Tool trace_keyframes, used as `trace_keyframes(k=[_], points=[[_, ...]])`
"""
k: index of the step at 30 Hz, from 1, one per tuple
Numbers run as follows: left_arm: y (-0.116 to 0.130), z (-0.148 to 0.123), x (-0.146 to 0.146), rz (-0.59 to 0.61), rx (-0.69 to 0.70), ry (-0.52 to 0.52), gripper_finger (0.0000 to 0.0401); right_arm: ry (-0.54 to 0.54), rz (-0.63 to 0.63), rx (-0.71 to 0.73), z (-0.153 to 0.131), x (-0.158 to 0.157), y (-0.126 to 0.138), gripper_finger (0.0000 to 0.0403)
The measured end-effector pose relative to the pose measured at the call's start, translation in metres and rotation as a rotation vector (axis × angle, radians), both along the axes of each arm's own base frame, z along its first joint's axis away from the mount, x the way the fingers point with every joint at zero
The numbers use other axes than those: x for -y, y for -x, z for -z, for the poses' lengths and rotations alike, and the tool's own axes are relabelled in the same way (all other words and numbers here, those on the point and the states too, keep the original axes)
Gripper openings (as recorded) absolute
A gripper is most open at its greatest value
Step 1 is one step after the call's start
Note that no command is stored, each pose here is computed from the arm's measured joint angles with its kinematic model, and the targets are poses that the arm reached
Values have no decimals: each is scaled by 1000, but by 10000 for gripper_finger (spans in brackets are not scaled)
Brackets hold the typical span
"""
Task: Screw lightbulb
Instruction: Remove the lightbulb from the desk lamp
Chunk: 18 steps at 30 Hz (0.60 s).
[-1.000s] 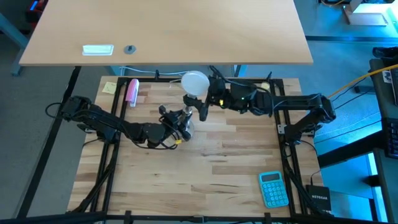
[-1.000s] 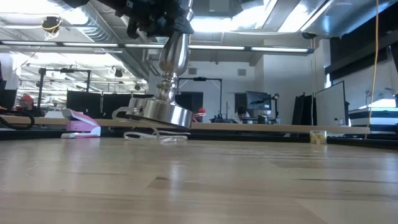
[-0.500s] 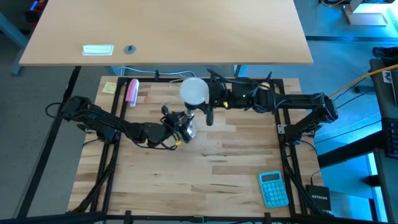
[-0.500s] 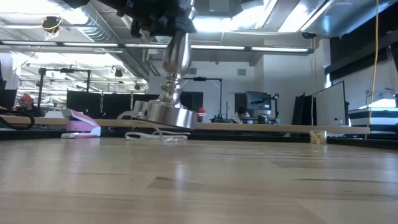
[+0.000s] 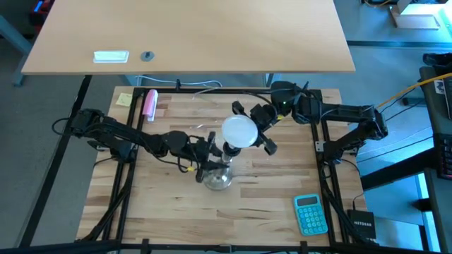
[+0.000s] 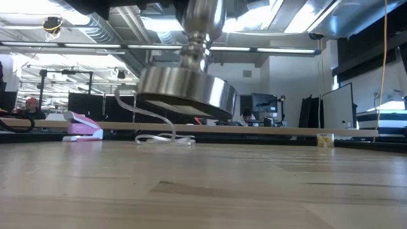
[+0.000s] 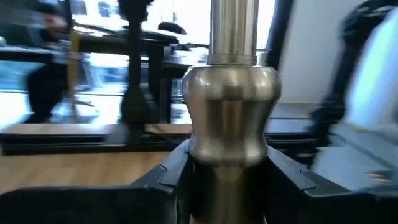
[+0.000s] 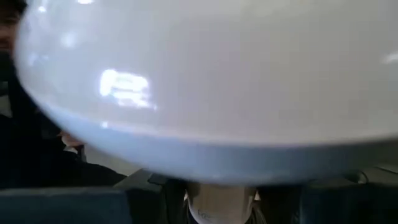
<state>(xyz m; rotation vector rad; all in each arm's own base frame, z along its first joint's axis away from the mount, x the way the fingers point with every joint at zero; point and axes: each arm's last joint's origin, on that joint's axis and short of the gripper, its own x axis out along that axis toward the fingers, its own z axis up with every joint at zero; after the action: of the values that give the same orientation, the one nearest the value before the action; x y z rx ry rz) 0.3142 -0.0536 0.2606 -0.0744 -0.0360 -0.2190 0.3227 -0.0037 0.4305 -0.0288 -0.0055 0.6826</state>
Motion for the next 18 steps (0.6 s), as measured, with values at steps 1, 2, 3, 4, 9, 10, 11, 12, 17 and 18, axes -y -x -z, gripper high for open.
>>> trace_keyframes(k=[1,2,3,4,9,10,11,12,17,18], points=[[0,0,-1,30,-2,11,122,0,-1,1,0,0,0,153],[0,0,-1,42,-6,23,122,-2,8,-1,0,0,0,153],[0,0,-2,43,-8,32,122,-8,32,-6,0,0,-1,153],[0,0,-3,36,-10,38,122,-23,63,-17,0,0,-1,153],[-1,1,-7,-120,-17,19,122,-65,241,-49,0,-1,-2,229],[-1,1,-8,-150,-22,17,122,-63,268,-67,1,0,-1,261],[-1,2,-7,-178,-27,15,122,-55,293,-81,1,1,2,290],[-1,2,-7,-213,-34,8,122,-42,323,-90,-1,1,6,318],[2,8,-9,-488,-92,-16,122,6,585,-163,-10,7,37,388],[3,9,-9,-563,-102,-21,122,17,629,-188,-9,8,42,384]])
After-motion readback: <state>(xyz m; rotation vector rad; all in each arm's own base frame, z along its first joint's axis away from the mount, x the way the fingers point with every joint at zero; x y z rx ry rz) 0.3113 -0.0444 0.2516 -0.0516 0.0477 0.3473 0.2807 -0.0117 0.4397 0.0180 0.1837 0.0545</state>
